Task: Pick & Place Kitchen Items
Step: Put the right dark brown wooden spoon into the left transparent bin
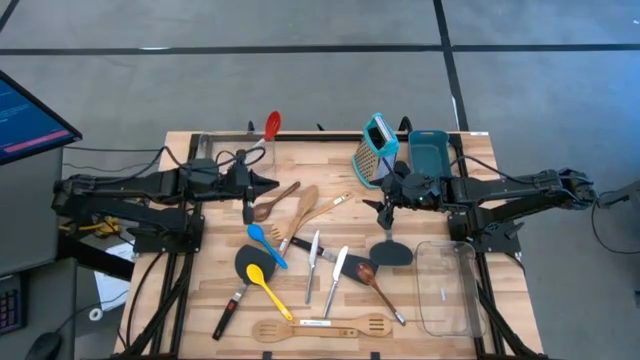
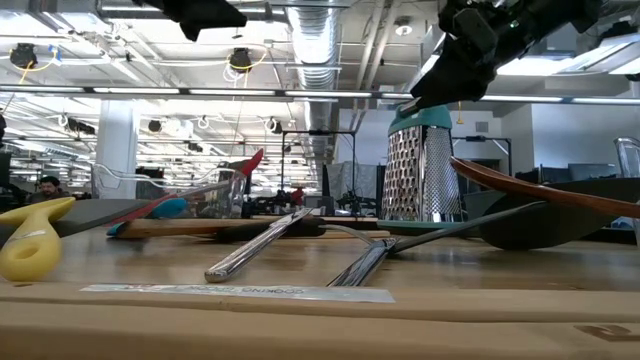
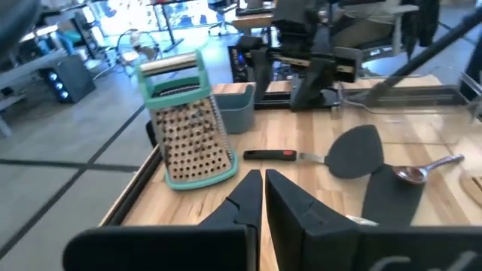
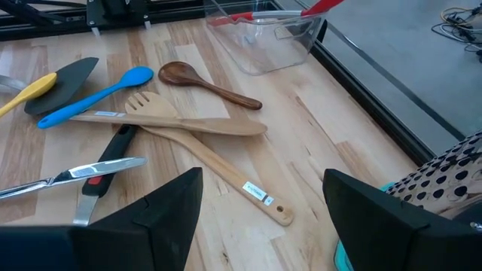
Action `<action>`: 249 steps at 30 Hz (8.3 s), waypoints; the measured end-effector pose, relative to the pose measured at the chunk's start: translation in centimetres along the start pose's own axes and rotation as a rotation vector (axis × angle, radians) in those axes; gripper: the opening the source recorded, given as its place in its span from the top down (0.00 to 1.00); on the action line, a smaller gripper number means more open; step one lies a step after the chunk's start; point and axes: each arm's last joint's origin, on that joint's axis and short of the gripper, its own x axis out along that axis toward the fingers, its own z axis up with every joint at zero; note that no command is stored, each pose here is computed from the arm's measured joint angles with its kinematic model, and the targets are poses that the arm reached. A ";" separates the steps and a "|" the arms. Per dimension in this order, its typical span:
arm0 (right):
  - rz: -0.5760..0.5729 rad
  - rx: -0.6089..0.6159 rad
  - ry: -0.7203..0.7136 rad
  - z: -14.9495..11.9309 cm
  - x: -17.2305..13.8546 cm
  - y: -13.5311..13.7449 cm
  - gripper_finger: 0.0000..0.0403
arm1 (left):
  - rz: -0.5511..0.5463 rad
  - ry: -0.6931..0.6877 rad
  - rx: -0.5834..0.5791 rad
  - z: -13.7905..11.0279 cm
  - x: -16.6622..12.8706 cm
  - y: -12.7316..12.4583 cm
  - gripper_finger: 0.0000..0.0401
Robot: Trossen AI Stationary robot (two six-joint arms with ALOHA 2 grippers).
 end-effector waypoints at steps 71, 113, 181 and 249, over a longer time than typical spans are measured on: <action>0.125 0.331 0.074 4.9 -6.7 8.7 0.33 | -0.266 0.024 0.124 -3.0 -0.1 -3.9 0.99; -0.274 0.358 0.906 2.7 -2.1 23.7 0.33 | -0.273 0.079 0.136 -5.1 0.3 -4.1 0.99; -0.237 0.370 0.946 -7.5 2.1 24.3 0.95 | -0.267 0.075 0.107 -6.1 0.5 -4.3 0.99; -0.002 0.169 -0.321 0.7 0.0 8.0 0.95 | -0.196 -0.139 0.088 -4.7 3.7 -4.3 0.99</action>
